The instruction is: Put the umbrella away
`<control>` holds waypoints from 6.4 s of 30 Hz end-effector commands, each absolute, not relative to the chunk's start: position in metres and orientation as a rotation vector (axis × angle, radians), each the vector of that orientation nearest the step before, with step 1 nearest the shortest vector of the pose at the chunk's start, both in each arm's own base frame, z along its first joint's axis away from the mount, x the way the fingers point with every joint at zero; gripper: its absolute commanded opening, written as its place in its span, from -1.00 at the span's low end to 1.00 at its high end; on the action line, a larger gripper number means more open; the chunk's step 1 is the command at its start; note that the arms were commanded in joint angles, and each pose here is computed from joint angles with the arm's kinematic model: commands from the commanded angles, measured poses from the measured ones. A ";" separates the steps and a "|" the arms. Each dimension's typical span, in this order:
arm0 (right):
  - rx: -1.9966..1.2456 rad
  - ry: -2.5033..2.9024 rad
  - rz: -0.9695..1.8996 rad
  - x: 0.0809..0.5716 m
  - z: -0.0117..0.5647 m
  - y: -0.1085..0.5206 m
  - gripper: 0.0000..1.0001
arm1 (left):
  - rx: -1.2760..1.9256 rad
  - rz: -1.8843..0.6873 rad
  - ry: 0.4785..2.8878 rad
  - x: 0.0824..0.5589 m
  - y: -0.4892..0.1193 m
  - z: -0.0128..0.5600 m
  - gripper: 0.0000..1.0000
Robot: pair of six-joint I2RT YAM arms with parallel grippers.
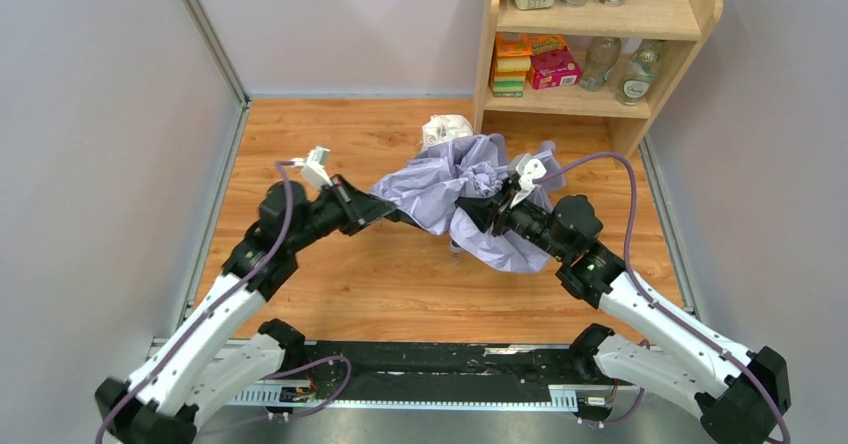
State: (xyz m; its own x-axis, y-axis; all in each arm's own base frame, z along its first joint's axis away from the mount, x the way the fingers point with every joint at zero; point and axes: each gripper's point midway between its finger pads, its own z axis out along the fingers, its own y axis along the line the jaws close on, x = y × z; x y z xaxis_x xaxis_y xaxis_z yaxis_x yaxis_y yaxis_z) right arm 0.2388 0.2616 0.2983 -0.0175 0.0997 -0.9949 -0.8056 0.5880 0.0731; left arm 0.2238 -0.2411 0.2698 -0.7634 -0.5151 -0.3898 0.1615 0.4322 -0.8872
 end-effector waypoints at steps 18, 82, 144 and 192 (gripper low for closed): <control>-0.854 1.301 0.931 0.196 0.308 0.272 -1.00 | 0.355 -0.905 1.695 0.149 -0.157 0.386 0.18; -0.877 1.590 0.566 0.253 0.294 0.267 -1.00 | -0.445 -0.575 2.265 0.197 -0.141 0.284 0.43; -0.753 1.230 0.975 0.121 0.360 0.207 -1.00 | 0.413 -0.812 1.549 0.168 -0.160 0.367 -0.66; -0.804 1.446 0.360 0.236 0.330 0.228 -1.00 | -0.493 -0.655 2.622 0.247 -0.191 0.261 -0.25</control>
State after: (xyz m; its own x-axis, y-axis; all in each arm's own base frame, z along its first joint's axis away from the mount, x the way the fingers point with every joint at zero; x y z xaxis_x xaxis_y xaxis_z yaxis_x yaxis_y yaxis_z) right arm 0.2290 0.2265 0.2788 0.0128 -0.3054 -0.9522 -0.7122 0.6656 -0.2230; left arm 0.2493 -0.1942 0.2650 -0.8624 -0.3762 -0.3387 -0.1577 0.8355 -0.5263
